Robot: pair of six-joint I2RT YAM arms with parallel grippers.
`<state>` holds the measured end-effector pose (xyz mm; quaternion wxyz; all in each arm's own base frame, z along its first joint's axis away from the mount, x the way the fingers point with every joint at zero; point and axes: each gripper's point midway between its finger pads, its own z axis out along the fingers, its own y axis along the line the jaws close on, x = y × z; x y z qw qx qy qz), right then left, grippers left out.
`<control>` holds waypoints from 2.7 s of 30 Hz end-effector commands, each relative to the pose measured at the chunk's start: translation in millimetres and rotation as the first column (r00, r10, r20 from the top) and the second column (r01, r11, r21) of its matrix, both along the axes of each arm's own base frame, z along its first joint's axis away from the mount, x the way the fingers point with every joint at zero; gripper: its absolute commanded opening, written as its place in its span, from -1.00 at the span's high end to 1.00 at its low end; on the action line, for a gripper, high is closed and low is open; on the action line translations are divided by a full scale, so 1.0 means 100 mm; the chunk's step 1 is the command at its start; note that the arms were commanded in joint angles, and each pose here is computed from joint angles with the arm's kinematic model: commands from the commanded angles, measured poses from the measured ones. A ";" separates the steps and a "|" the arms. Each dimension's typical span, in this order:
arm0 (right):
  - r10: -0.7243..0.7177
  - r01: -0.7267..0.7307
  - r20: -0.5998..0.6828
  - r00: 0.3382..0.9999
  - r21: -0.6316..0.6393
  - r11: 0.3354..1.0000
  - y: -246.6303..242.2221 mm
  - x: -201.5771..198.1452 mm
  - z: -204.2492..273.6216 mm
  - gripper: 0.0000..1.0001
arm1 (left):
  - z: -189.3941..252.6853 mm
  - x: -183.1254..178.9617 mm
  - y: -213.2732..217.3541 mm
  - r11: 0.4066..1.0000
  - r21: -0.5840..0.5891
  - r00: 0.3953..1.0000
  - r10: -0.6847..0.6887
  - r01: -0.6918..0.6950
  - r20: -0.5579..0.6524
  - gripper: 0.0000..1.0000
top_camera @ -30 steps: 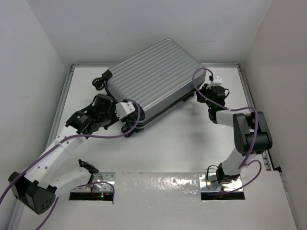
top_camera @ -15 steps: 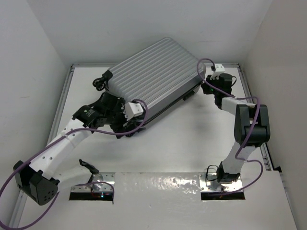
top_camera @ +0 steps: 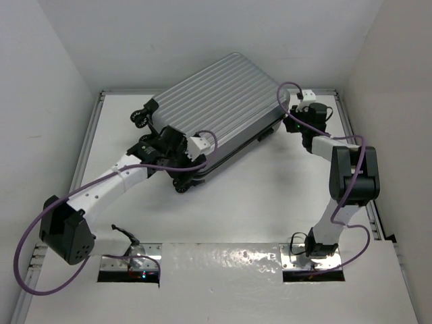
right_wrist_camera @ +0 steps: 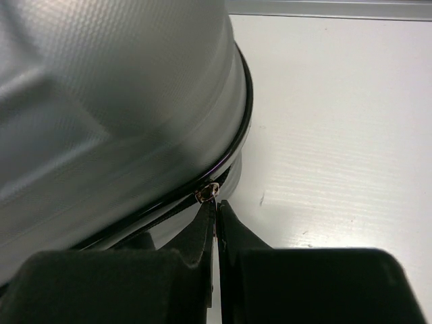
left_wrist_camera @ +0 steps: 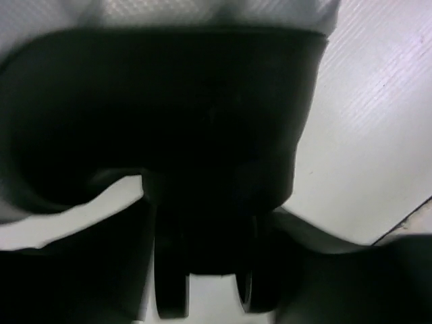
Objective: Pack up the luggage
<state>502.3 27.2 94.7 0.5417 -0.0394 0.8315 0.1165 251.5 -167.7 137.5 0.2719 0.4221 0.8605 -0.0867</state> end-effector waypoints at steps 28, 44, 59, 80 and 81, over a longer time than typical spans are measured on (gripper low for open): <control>0.536 -0.584 0.289 0.793 0.113 0.804 1.56 0.45 0.36 1.00 | 2.73 0.39 0.41 0.943 -0.306 0.795 0.086 0.130 0.600 -0.50; 0.585 -0.621 0.305 0.751 0.028 0.783 2.04 -0.56 0.41 1.00 | -0.42 1.12 2.63 0.638 0.025 0.634 0.769 -0.770 -0.089 0.45; 0.571 -0.650 0.315 0.758 0.297 0.700 3.06 -2.45 0.60 1.00 | 0.52 2.95 0.61 0.962 -0.255 0.953 -0.017 0.099 0.304 0.06; 0.261 -0.295 0.221 0.940 0.134 0.946 1.73 -1.14 0.54 1.00 | 0.62 1.44 -0.07 0.993 0.038 0.940 -0.115 0.109 0.321 -0.30; 0.232 -0.265 0.227 0.946 0.127 0.956 1.59 -1.05 0.57 1.00 | 0.48 1.35 -0.03 0.992 0.053 0.949 -0.121 0.110 0.292 -0.30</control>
